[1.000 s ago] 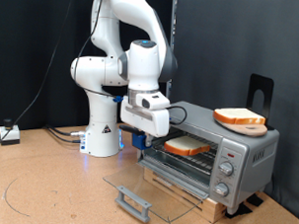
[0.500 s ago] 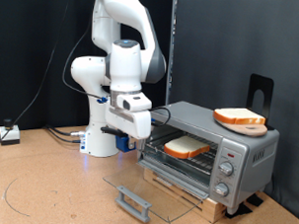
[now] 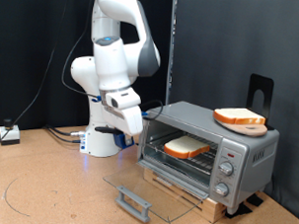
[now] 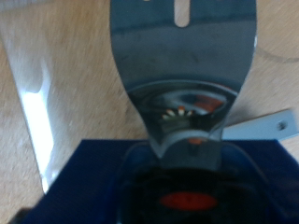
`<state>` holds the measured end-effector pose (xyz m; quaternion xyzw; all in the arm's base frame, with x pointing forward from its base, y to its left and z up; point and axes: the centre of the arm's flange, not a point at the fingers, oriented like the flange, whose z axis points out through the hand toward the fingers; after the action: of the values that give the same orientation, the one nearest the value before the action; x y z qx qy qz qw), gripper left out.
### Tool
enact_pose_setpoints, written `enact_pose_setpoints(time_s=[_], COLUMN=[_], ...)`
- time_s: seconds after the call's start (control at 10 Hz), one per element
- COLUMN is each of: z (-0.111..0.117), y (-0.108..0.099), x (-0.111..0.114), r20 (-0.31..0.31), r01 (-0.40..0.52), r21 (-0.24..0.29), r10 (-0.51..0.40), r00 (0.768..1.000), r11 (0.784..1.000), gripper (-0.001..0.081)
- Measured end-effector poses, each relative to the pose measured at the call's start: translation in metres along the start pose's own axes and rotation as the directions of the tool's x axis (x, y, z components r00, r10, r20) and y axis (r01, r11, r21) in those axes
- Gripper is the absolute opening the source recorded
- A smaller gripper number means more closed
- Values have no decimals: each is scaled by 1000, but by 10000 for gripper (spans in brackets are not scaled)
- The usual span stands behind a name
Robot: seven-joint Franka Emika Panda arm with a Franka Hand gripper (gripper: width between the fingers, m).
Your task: Make a piece of toast with the oven
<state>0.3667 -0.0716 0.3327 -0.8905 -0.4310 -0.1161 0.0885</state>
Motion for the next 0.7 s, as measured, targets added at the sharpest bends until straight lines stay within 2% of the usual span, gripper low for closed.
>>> enact_pose_setpoints(time_s=[0.1,0.3,0.5,0.7], z=[-14,-42,-70,-74], y=[0,-1,-4,-7], x=[-4,-6,-4,-5], r20=[-51,-105,-105,-101], r01=[-8,-8,22,27], r21=[26,68,69,70], r10=[10,15,-15,-20], r00=[999,994,994,995], r11=[1000,998,997,997], gripper=[396,396,396,396])
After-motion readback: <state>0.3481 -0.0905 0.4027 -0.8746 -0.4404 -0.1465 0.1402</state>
